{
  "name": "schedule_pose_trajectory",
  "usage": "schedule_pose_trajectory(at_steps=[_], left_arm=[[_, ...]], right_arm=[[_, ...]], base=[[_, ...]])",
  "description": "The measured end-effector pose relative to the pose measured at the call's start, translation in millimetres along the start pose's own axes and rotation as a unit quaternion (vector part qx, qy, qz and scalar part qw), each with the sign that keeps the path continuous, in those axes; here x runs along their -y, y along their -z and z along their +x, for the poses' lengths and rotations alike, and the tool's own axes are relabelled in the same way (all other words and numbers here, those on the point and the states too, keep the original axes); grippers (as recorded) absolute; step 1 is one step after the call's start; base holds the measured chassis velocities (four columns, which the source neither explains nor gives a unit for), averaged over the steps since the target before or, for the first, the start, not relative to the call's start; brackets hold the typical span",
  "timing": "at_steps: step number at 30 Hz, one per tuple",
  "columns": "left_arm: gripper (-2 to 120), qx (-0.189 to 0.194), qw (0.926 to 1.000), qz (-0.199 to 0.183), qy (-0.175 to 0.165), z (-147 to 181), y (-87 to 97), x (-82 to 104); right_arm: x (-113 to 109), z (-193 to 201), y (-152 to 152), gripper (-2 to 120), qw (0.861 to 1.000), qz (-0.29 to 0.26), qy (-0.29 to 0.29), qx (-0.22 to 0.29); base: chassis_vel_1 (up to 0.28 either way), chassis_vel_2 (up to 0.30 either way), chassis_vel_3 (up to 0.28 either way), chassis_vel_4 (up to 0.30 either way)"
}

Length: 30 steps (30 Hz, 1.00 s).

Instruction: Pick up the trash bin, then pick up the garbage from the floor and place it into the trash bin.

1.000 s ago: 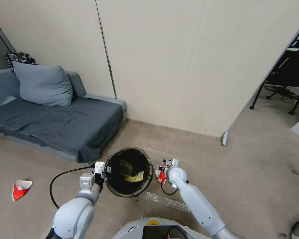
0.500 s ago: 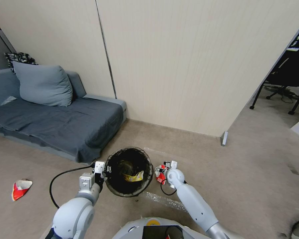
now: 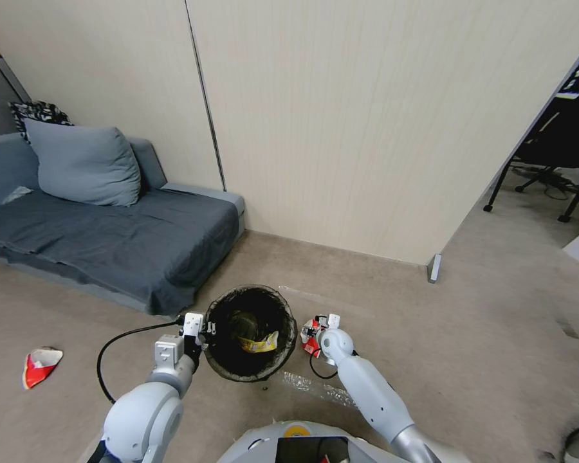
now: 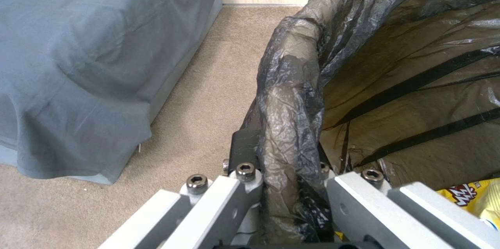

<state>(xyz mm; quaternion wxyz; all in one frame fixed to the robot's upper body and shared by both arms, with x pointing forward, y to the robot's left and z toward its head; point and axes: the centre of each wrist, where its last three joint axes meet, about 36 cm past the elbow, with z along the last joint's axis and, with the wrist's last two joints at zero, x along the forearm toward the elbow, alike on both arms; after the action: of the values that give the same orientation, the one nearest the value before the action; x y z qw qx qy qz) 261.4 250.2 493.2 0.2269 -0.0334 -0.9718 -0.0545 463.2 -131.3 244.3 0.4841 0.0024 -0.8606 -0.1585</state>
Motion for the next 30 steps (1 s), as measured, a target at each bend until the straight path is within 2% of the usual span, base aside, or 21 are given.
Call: schedule_pose_trajectory(at_steps=[10, 15, 17, 18, 21, 23, 24, 25, 27, 28, 30], left_arm=[[1, 0.000, 1.0000, 0.002, -0.002, -2, -0.7, 0.8], [1, -0.001, 1.0000, 0.003, -0.002, -3, -1.2, 0.7], [1, -0.002, 1.0000, 0.003, -0.001, -5, -2.0, 0.1], [1, -0.002, 1.0000, 0.003, -0.001, -5, -2.0, 0.1], [1, -0.002, 1.0000, 0.002, -0.001, -6, -2.2, -0.4], [1, -0.002, 1.0000, 0.002, -0.001, -6, -2.3, -0.5], [1, -0.002, 1.0000, 0.002, -0.001, -6, -2.4, -0.5], [1, -0.002, 1.0000, 0.002, -0.001, -6, -2.4, -0.5], [1, -0.002, 1.0000, 0.003, -0.002, -7, -2.6, -0.5], [1, -0.002, 1.0000, 0.003, -0.002, -7, -2.6, -0.5], [1, -0.002, 1.0000, 0.003, -0.002, -7, -2.7, -0.5]], right_arm=[[2, -9, -8, 68, 1.000, 0.002, -0.002, -0.002], [3, -13, -9, 58, 1.000, 0.005, -0.005, 0.000], [3, -15, -11, 44, 1.000, 0.006, -0.005, 0.001], [3, -15, -11, 44, 1.000, 0.006, -0.005, 0.001], [2, -15, -12, 29, 1.000, 0.006, -0.003, 0.000], [1, -15, -12, 25, 1.000, 0.007, -0.003, 0.000], [1, -15, -13, 17, 1.000, 0.007, -0.002, 0.000], [1, -15, -13, 17, 1.000, 0.007, -0.002, 0.000], [0, -13, -14, 7, 1.000, 0.008, 0.000, 0.002], [0, -13, -14, 7, 1.000, 0.008, 0.000, 0.002], [-1, -11, -13, 0, 1.000, 0.009, 0.002, 0.005]], base=[[0.000, 0.000, 0.000, 0.000], [0.000, 0.000, 0.000, 0.000], [0.000, 0.000, 0.000, 0.000], [0.000, 0.000, 0.000, 0.000], [0.000, 0.000, 0.000, 0.000], [0.000, 0.000, 0.000, 0.000], [0.000, 0.000, 0.000, 0.000], [0.000, 0.000, 0.000, 0.000], [0.000, 0.000, 0.000, 0.000], [0.000, 0.000, 0.000, 0.000], [0.000, 0.000, 0.000, 0.000]])
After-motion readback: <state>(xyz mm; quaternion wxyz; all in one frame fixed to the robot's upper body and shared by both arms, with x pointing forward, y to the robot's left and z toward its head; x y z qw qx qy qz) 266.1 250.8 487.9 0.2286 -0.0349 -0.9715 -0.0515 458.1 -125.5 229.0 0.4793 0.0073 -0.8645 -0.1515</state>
